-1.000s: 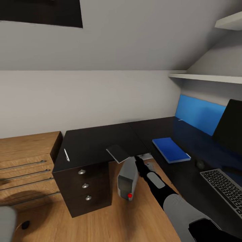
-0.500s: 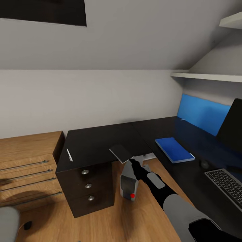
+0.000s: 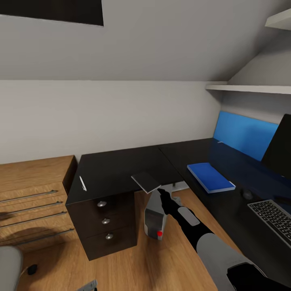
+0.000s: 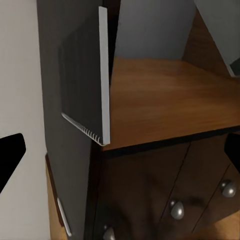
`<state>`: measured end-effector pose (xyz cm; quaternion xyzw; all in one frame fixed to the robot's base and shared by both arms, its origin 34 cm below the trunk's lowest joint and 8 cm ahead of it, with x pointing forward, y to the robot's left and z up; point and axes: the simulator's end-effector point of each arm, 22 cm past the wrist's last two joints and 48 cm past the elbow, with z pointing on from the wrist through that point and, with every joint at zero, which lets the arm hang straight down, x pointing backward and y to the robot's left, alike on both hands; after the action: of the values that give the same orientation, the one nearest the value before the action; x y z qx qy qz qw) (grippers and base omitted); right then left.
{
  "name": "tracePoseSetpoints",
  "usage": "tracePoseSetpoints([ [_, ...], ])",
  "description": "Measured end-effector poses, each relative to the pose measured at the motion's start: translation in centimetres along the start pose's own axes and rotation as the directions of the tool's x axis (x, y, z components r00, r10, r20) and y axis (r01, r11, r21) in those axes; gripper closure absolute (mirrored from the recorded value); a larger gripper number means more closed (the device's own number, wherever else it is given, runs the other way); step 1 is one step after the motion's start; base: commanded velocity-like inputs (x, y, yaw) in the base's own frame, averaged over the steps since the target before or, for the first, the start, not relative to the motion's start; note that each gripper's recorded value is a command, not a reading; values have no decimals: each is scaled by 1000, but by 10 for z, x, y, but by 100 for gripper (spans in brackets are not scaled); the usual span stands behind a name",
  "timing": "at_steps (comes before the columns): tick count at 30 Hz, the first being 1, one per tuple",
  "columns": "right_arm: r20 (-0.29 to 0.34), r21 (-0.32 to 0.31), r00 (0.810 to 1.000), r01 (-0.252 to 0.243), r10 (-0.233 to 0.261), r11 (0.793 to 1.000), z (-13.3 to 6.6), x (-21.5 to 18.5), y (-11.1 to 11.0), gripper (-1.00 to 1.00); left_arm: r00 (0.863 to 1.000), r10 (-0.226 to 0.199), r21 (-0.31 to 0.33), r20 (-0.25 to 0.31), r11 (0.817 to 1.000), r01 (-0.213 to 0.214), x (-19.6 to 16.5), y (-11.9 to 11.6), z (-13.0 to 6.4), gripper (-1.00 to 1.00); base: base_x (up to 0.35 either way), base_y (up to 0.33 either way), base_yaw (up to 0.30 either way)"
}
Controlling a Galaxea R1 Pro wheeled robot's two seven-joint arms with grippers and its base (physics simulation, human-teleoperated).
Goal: In the bedroom, organize the workspace by keeping the computer under the desk, ensuring the monitor is on the desk, placing the keyboard on the desk next to the monitor, placing the mouse on the desk next to the keyboard, moving the folder from the swivel chair onto the desk next to the mouse, stacking the notebook on top of the folder with the pen on top of the notebook, and positioning the swivel chair next to the desk.
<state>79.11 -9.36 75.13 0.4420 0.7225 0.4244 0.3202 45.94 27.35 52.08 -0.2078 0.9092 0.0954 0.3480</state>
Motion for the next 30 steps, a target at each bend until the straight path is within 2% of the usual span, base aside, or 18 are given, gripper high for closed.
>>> tracePoseSetpoints([
  [10,0,-1,1000,-2,2,1000,7,2,-16,-100,999,-20,15,36,1000,19,-4,-6,13,-100,0,0,0],
  [14,0,-1,1000,-2,2,1000,9,4,-23,-100,997,-29,38,69,999,27,-26,-12,18,-100,0,0,0],
  [15,0,-3,1000,0,0,1000,10,4,-24,-100,998,-5,52,59,999,2,-39,-6,20,-100,0,0,0],
  [17,-1,-3,1000,0,0,1000,11,5,-28,-100,999,1,88,36,996,-4,-42,-3,19,-100,0,0,0],
  [20,-2,-4,1000,1,-1,1000,13,6,-33,-100,1000,-17,227,-19,974,20,-41,-9,10,-100,0,0,0],
  [23,-2,-4,1000,1,-1,1000,15,8,-36,-100,999,-25,302,-37,953,35,-42,-10,6,-100,0,0,0],
  [25,-3,-5,1000,2,-2,1000,15,8,-35,-100,999,-27,327,-44,944,40,-44,-10,3,-100,0,0,0],
  [28,-3,-15,1000,3,-3,1000,15,8,-33,-100,999,-28,336,-46,941,42,-44,-10,2,-100,0,0,0],
  [30,-3,-48,1000,4,-4,999,15,8,-26,-100,998,-27,338,-48,940,42,-44,-10,2,-100,0,0,0],
])
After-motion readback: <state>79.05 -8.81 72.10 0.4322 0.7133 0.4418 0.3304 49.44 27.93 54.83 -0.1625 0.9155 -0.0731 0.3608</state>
